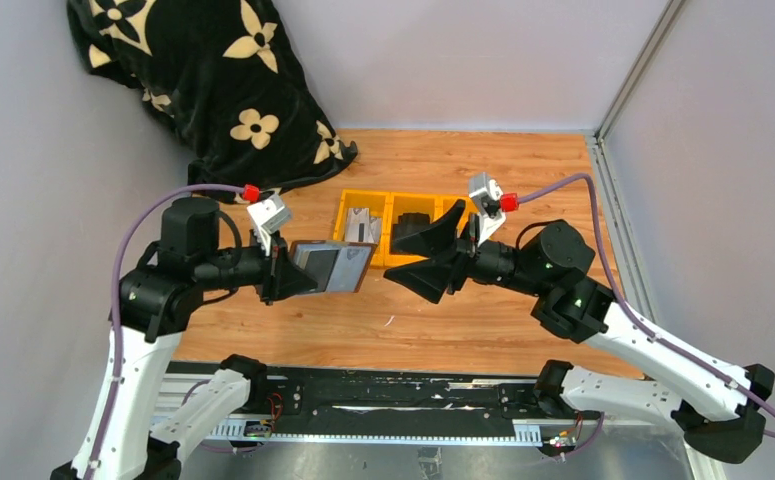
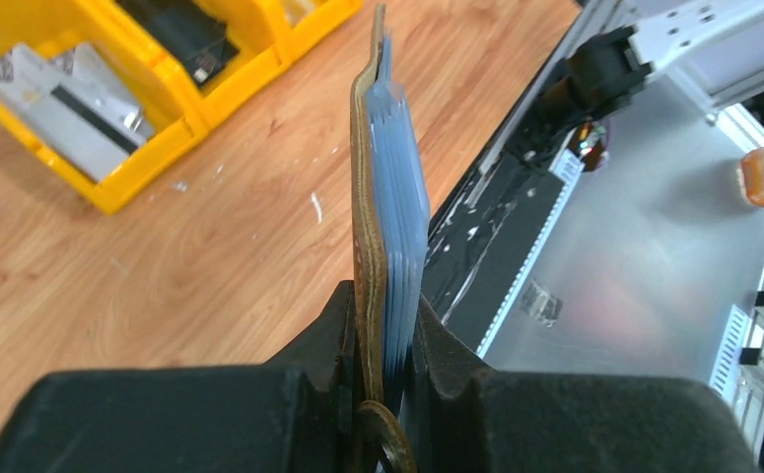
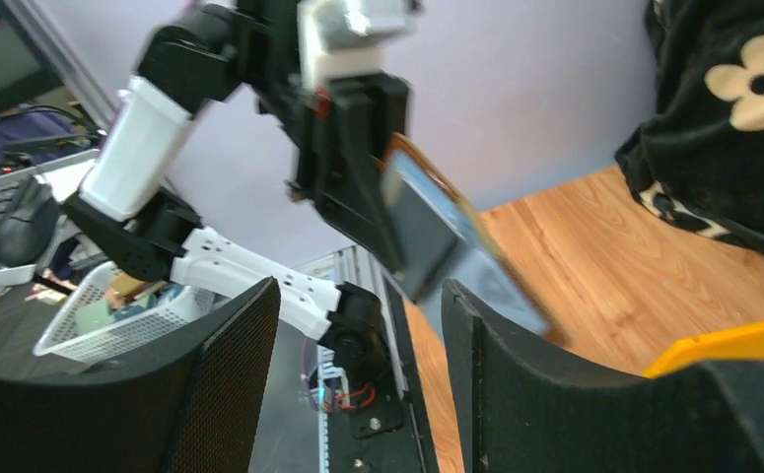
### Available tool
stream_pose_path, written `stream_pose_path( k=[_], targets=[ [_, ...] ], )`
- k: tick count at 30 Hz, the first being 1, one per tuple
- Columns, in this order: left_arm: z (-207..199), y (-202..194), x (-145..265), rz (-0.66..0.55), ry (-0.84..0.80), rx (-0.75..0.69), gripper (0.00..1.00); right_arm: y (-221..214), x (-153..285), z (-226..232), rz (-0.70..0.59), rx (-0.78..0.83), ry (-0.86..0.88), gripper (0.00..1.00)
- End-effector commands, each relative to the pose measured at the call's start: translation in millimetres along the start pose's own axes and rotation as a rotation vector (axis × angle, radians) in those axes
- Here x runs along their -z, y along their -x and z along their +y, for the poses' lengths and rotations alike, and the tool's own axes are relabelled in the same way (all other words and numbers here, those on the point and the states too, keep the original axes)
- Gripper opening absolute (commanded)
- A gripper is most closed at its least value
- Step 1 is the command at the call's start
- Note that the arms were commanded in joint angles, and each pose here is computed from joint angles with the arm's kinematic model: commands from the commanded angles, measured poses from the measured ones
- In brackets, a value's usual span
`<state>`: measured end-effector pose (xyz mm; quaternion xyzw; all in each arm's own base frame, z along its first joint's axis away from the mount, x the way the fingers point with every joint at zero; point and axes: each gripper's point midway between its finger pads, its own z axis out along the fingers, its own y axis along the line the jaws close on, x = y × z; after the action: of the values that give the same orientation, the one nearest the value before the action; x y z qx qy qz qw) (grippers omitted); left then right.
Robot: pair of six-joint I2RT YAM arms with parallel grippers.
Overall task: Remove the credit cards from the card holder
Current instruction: Remove the credit card from the card holder.
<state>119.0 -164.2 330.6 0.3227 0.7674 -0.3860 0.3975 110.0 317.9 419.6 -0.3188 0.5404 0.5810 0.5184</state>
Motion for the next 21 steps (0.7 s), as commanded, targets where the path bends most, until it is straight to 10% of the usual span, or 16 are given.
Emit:
stream_pose_path(
  k=[1, 21],
  targets=[
    [22.2, -13.5, -8.1, 0.071, 0.065, 0.017, 0.0, -3.1, -15.0, 3.5, 0.019, -0.078, 0.048, 0.64],
    [-72.0, 29.2, 18.2, -0.01, -0.408, 0.152, 0.04, -54.9, -68.2, 5.8, 0.118, -0.275, 0.215, 0.63]
  ],
)
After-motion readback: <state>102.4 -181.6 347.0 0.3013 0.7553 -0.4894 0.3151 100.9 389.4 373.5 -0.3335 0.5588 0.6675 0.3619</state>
